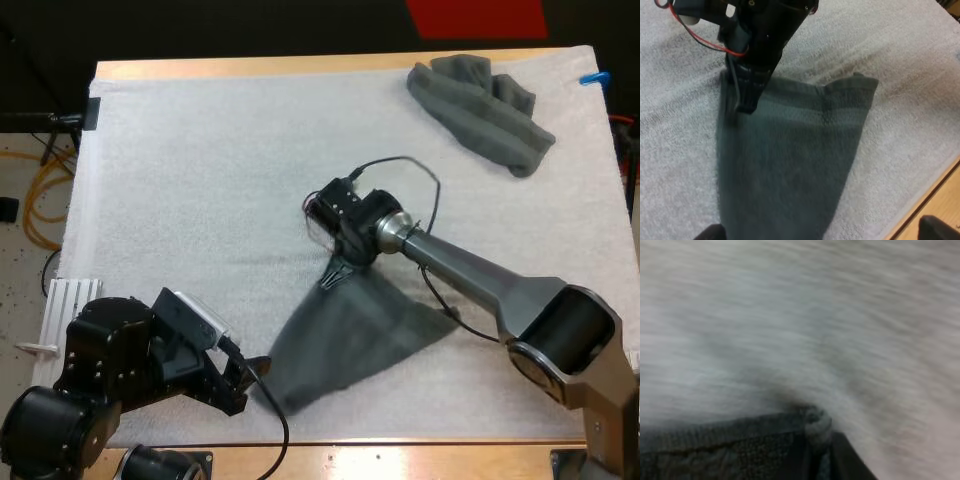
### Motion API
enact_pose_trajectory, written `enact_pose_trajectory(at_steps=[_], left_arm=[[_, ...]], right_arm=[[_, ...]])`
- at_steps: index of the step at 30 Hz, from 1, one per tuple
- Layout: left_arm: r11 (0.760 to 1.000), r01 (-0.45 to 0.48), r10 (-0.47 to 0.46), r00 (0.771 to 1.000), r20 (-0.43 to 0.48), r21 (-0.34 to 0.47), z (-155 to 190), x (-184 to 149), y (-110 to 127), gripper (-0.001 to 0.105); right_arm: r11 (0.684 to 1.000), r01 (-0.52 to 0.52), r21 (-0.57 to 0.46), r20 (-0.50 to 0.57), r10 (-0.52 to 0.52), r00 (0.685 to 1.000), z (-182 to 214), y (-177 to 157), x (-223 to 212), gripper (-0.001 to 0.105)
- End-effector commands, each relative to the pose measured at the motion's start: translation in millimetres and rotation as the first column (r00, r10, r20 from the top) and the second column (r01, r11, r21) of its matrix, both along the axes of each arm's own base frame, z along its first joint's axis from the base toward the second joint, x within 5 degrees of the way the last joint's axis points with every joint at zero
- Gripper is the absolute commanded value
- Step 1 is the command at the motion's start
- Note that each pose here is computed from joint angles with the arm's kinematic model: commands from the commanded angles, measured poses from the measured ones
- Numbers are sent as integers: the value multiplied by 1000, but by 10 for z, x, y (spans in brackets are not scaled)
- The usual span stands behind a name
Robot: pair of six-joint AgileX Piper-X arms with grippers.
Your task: Pick towel from pile fold and stack
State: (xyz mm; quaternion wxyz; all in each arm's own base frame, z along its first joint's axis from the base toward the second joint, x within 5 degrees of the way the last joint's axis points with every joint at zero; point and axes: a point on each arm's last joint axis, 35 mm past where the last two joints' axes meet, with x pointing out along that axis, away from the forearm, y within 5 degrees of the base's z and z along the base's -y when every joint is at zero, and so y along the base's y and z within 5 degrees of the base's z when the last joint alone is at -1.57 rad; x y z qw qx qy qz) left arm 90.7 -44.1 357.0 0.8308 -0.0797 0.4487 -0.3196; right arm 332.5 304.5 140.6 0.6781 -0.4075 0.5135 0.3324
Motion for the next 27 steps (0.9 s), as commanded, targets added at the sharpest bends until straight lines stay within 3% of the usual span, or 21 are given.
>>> enact_pose_trajectory(at_steps=[1, 7, 14, 18, 21, 23, 27], left_arm=[[1000, 12, -12, 1000, 0, 10, -4, 13, -6, 72], [998, 57, -59, 997, 40, 40, -16, 95, -30, 72], [998, 40, -43, 997, 69, 47, -119, 626, -182, 72], [997, 43, -44, 999, 11, 61, -330, 987, -290, 72], [996, 56, -49, 995, -82, 75, -568, 1220, -363, 72], [995, 61, -50, 990, -130, 82, -711, 1339, -401, 72], [995, 58, -47, 989, -138, 82, -883, 1536, -460, 72]], right_arm=[[995, 50, -85, 56, -45, 997, 55, -167, 105, 0], [965, 240, -103, 63, -235, 970, 338, -674, 323, 0], [948, 262, -180, -29, -271, 962, 682, -1079, 247, 0], [950, 274, -149, -17, -280, 960, 760, -1116, 253, 0], [944, 312, -106, 25, -311, 950, 765, -1164, 348, 0], [932, 345, -114, 11, -346, 938, 771, -1246, 360, 0], [936, 309, -168, -37, -319, 947, 738, -1306, 289, 0]])
